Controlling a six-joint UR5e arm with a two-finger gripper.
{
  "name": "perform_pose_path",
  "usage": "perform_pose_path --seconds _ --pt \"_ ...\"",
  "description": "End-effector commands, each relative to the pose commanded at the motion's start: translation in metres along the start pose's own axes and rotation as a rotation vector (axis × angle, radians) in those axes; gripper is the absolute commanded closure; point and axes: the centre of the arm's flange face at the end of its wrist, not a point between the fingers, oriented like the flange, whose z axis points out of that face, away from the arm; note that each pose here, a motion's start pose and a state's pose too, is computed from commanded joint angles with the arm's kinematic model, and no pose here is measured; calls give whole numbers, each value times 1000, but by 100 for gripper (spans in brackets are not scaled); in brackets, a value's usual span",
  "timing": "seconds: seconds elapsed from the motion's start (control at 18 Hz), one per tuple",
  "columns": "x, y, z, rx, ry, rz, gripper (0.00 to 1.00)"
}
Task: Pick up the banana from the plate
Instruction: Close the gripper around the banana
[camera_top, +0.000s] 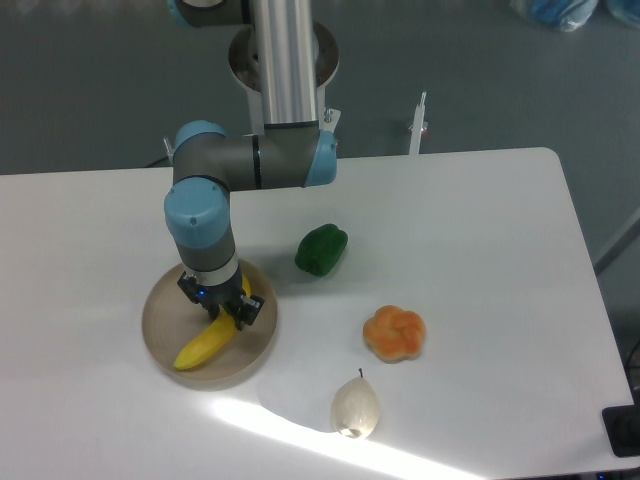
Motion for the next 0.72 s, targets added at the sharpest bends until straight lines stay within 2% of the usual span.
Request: perform_pose_path --seconds 0.44,0.72 --pt "-1 -1 1 0 0 2 70" --pt "-3 -1 -12 14 -12 34 71"
